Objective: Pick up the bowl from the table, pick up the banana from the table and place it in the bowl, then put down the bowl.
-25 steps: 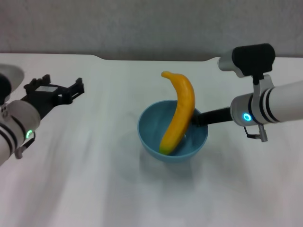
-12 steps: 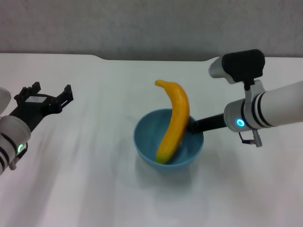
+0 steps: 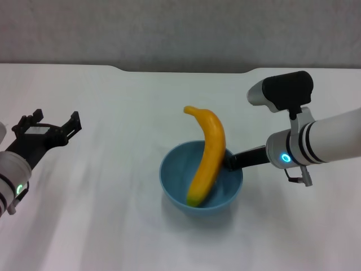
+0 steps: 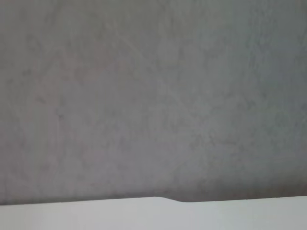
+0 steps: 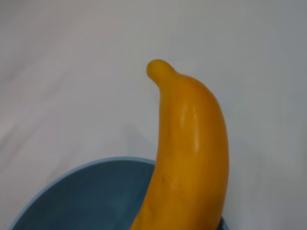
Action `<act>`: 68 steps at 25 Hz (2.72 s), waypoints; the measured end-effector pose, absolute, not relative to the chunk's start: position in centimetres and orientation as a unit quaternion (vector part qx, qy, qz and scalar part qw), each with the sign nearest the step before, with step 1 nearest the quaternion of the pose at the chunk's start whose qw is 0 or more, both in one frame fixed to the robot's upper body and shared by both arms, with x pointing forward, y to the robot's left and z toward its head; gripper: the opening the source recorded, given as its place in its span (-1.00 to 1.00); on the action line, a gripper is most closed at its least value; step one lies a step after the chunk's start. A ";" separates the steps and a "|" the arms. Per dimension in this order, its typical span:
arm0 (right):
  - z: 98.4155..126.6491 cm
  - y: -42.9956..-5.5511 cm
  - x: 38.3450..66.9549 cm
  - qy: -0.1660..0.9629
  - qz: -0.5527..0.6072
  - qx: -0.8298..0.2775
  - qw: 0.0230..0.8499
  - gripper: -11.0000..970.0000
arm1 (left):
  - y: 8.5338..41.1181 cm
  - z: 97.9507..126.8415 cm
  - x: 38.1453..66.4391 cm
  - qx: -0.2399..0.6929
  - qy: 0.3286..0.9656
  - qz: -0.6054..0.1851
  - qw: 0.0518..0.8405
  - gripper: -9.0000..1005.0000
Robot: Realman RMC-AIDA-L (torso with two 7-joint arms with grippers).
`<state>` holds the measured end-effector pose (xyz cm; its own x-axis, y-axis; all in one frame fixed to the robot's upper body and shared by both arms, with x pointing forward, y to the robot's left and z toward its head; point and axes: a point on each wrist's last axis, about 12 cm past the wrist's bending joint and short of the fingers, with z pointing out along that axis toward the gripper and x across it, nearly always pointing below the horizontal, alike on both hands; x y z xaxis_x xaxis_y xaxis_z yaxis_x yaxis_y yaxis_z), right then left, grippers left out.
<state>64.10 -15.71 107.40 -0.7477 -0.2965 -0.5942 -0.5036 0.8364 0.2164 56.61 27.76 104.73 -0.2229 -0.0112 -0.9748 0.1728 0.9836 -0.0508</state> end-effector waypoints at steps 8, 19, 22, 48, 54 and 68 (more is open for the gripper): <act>106.9 -15.6 63.5 0.918 0.189 -0.219 0.271 -0.70 | 27.7 104.5 56.7 0.047 0.780 -0.079 0.619 0.78; 106.6 -15.9 63.4 0.919 0.189 -0.213 0.271 -0.69 | 27.7 104.5 56.6 0.047 0.780 -0.080 0.619 0.78; 106.6 -16.0 63.4 0.919 0.189 -0.211 0.273 -0.69 | 27.7 104.5 56.6 0.047 0.780 -0.081 0.618 0.78; 109.0 -21.6 59.6 0.871 0.178 -0.207 0.407 0.75 | 29.2 103.6 55.5 0.016 0.789 -0.083 0.609 0.78; 108.4 -23.7 57.7 0.841 0.159 -0.190 0.481 0.78 | 29.7 102.9 54.8 -0.002 0.771 -0.109 0.628 0.77; 104.9 -26.6 55.5 0.806 0.177 -0.143 0.546 0.76 | 28.2 101.9 55.0 0.016 0.777 -0.145 0.612 0.77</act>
<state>55.50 -26.60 104.88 -0.3623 -0.0367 -0.9313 -0.4237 0.8965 0.1295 54.99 28.22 101.88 -0.2507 -0.1531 -0.9559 0.2028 0.9572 -0.2066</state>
